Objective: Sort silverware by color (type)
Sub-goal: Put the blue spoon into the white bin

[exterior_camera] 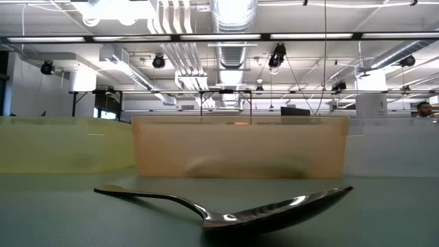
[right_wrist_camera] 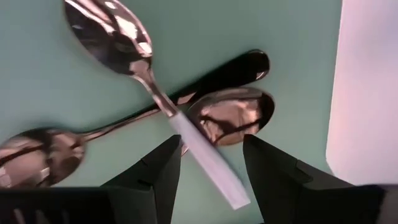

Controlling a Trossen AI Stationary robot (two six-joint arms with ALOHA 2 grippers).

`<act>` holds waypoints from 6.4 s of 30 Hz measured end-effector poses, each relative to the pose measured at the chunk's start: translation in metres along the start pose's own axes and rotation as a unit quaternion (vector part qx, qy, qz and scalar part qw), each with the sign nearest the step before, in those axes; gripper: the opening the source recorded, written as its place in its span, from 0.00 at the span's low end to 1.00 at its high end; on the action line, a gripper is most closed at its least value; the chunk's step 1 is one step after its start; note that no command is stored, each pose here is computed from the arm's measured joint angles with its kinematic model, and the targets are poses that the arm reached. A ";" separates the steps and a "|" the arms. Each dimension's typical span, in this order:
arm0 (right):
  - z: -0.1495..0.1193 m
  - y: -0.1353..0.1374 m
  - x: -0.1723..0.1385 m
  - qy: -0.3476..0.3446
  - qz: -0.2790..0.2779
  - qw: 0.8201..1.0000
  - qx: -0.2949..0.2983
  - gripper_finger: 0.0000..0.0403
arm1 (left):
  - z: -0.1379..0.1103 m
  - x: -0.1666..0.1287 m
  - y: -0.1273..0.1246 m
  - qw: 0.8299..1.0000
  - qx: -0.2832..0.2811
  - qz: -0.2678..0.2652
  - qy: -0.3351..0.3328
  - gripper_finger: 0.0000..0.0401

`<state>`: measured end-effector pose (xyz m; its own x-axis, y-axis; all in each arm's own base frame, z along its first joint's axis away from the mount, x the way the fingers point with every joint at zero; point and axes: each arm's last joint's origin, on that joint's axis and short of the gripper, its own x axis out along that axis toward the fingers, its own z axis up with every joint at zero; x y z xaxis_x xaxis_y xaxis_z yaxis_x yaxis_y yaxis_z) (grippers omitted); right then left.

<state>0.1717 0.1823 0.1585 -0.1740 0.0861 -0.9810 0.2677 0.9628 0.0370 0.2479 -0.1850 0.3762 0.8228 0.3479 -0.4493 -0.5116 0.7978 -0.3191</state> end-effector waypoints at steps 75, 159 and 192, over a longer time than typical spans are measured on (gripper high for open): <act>0.029 -0.078 -0.111 -0.189 -0.037 0.958 0.210 0.38 | -0.048 0.003 0.007 0.963 0.032 0.025 0.266 0.39; 0.076 -0.023 -0.165 -0.517 0.258 0.804 0.138 0.34 | -0.069 0.044 0.023 0.994 -0.110 0.006 0.010 0.00; 0.114 -0.021 -0.169 -0.599 0.259 0.746 0.129 0.39 | -0.004 0.095 0.014 0.970 -0.204 -0.074 -0.105 0.00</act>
<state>0.3037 0.1180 0.3012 0.9479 -0.0093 -0.3185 0.2041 0.7852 0.5846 0.3176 -0.1431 0.3255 0.9053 0.3712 -0.2064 -0.4034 0.5997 -0.6911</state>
